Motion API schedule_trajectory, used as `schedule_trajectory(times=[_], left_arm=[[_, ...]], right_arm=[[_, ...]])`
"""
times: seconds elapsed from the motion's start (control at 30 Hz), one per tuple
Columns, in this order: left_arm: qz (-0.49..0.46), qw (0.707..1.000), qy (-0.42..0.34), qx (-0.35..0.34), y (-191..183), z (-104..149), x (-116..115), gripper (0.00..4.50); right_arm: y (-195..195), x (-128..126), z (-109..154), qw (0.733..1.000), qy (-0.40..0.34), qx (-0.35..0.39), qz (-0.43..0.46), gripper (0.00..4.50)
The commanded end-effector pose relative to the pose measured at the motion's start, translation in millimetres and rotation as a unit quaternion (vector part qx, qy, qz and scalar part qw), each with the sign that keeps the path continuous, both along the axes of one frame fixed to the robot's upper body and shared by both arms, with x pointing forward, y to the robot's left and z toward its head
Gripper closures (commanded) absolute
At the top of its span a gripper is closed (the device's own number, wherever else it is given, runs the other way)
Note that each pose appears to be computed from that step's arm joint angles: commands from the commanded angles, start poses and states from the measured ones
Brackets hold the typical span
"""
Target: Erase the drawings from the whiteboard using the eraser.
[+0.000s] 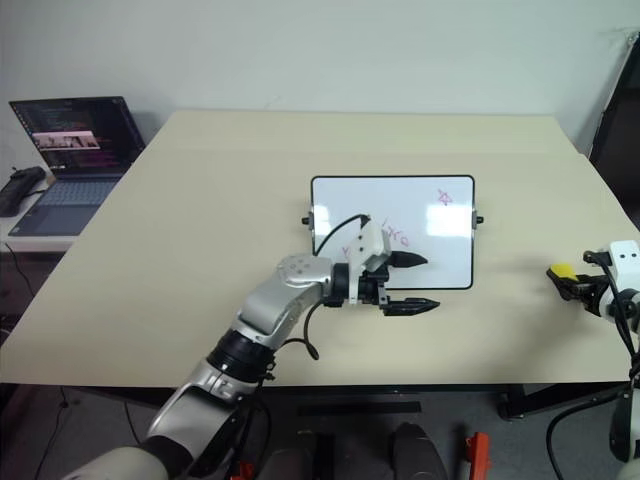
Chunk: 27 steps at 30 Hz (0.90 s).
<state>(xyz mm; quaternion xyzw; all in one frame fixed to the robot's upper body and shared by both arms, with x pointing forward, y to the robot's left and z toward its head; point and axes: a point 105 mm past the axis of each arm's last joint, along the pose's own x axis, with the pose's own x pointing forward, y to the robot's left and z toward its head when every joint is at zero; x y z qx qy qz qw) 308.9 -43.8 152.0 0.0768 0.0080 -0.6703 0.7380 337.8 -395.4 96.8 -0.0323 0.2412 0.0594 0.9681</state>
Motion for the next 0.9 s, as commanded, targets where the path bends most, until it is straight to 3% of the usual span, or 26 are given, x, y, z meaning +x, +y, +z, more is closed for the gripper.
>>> schedule_trajectory(times=[0.03, 0.13, 0.23, 0.33, 0.47, 0.63, 0.77, 0.9], left_arm=[[-0.001, 1.000, -0.019, -0.011, 1, 10, -3, 0.00], [0.021, 0.999, -0.032, -0.013, 13, 16, 5, 0.00], [0.061, 0.997, -0.052, -0.023, 43, 32, 17, 0.00], [0.093, 0.993, -0.066, -0.025, 78, 41, 20, 0.00], [0.127, 0.988, -0.083, -0.020, 130, 51, 15, 0.00], [0.186, 0.978, -0.085, 0.025, 184, 44, 7, 0.00], [0.235, 0.968, -0.068, 0.047, 213, 28, -2, 0.00], [0.253, 0.965, -0.052, 0.039, 211, 16, -13, 0.00]], right_arm=[[2, 4, 22, 0.999, -0.033, -0.014, 0.018, 3.29], [16, 4, 55, 0.995, -0.081, -0.028, 0.055, 3.30], [70, -7, 119, 0.973, -0.168, -0.055, 0.146, 3.30], [123, -18, 148, 0.954, -0.200, -0.074, 0.210, 3.30], [184, -7, 180, 0.927, -0.259, -0.047, 0.268, 3.30], [273, 13, 186, 0.890, -0.303, -0.016, 0.341, 3.30], [321, 25, 148, 0.872, -0.295, -0.093, 0.378, 3.30], [350, 25, 109, 0.853, -0.282, -0.133, 0.418, 3.30]])
